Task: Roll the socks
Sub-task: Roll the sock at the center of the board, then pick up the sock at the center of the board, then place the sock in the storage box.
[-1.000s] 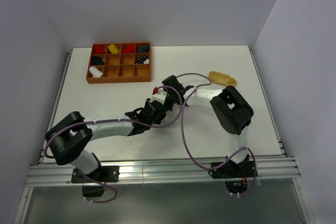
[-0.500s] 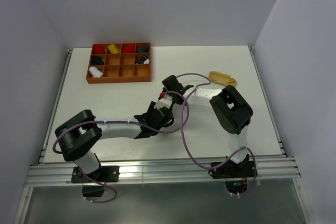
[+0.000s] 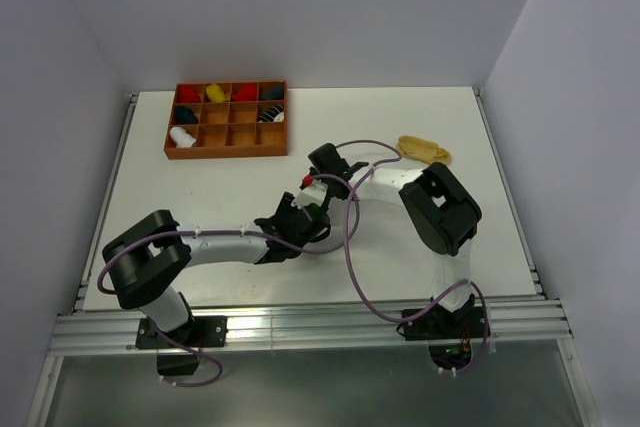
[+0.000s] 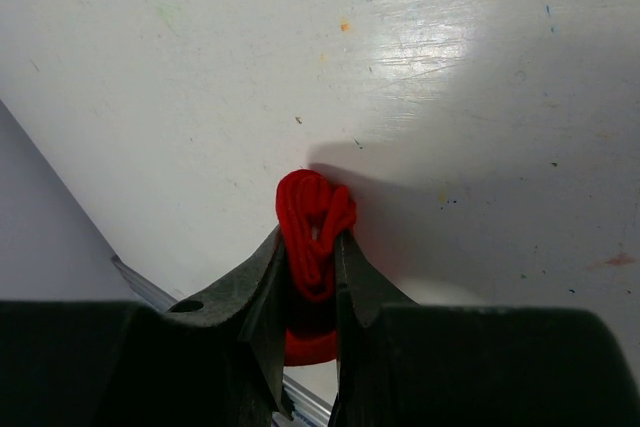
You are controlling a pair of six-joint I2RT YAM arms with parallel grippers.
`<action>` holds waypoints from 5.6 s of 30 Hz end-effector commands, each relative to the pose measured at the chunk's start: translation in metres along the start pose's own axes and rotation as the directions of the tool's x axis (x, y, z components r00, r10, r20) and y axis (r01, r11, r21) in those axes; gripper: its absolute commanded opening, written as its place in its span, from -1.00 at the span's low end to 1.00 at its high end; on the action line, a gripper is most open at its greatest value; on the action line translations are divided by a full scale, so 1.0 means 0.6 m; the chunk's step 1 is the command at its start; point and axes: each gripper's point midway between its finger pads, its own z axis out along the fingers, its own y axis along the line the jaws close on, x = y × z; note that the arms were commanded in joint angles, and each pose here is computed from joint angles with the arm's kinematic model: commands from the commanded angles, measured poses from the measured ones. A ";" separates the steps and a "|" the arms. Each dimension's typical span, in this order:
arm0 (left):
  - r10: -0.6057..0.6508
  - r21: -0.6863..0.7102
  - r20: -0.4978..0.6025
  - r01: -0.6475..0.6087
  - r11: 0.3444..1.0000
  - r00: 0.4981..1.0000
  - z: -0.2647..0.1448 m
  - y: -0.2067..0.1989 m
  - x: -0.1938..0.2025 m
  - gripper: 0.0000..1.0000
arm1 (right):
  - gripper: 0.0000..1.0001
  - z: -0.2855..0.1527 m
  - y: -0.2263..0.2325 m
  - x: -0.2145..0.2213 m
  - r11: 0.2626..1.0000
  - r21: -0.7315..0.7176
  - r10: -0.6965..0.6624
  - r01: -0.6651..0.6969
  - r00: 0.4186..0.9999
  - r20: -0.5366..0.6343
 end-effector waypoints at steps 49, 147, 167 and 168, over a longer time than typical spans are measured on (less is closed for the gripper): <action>-0.213 0.037 -0.105 0.218 0.975 0.971 0.016 0.032 0.019 0.10 | -1.00 -0.029 0.014 -0.011 0.998 -0.057 -0.028 0.025 0.999 -0.040; -0.810 -0.333 -0.018 0.761 0.557 0.586 0.301 0.475 -0.128 -0.99 | 0.33 -0.261 -0.121 -0.145 0.985 -0.167 -0.017 0.047 0.984 0.178; -0.892 -0.487 -0.069 0.765 0.421 0.447 0.358 0.473 -0.036 -0.71 | 0.30 -0.245 -0.133 -0.134 0.981 -0.193 0.005 0.022 0.991 0.136; -0.895 -0.486 -0.072 0.768 0.417 0.441 0.358 0.472 -0.035 -0.57 | 0.30 -0.245 -0.132 -0.134 0.980 -0.196 0.004 0.023 0.991 0.135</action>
